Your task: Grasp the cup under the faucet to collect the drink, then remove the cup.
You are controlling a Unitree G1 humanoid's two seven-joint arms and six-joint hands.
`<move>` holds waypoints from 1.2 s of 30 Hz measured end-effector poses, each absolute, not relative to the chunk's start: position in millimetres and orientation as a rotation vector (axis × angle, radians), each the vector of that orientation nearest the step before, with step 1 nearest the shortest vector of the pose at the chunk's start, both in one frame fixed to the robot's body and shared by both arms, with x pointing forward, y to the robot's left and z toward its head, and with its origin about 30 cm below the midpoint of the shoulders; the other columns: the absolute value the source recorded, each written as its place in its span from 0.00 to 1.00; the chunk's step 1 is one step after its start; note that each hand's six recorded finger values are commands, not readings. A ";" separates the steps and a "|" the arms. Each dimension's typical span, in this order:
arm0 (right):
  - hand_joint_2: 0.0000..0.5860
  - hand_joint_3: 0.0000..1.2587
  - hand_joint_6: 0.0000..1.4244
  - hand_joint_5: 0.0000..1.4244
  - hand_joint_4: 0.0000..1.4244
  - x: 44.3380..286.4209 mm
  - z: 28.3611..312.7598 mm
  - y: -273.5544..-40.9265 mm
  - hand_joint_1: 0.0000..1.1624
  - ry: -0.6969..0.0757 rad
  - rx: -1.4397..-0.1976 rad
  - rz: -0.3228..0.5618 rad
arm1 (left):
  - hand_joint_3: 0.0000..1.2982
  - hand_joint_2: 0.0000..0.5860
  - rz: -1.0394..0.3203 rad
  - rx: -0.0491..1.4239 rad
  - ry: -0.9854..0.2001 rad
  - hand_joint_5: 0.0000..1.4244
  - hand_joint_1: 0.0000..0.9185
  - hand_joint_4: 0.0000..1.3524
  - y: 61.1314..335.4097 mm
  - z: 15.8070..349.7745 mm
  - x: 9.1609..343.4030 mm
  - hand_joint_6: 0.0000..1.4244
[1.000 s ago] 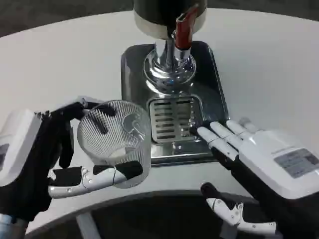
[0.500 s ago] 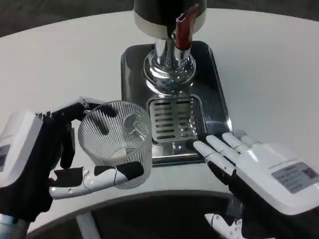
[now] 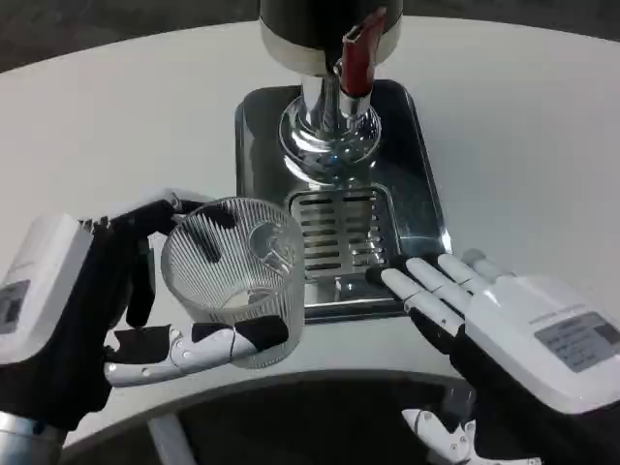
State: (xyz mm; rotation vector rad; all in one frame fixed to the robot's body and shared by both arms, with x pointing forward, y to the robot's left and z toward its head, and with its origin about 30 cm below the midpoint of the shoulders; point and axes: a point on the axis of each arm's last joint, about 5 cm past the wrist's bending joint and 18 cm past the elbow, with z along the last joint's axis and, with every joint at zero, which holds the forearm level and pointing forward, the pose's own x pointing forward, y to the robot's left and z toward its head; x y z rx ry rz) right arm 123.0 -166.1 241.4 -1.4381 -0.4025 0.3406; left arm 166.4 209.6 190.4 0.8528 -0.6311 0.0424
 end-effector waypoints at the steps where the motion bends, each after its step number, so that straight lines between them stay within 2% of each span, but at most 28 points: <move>1: 0.91 0.03 0.00 0.00 0.00 123.1 241.7 -167.1 0.28 -0.399 -1.438 0.333 | 0.76 0.00 0.041 0.852 -0.633 0.91 0.64 0.85 209.1 190.6 166.7 1.00; 6: 0.91 0.03 0.00 0.00 0.00 123.3 243.8 -172.5 0.28 -0.380 -1.439 0.293 | 0.76 0.00 0.039 0.851 -0.646 0.91 0.64 0.85 206.7 191.9 168.7 1.00; 22: 0.91 0.03 0.00 0.00 0.00 120.8 245.9 -183.7 0.28 -0.343 -1.423 0.246 | 0.76 0.00 0.018 0.855 -0.648 0.91 0.64 0.85 200.0 190.0 179.1 1.00; 36: 0.91 0.03 0.00 0.00 0.00 106.5 249.7 -201.1 0.28 -0.285 -1.415 0.193 | 0.76 0.00 0.019 0.896 -0.613 0.91 0.64 0.85 179.0 186.8 228.7 1.00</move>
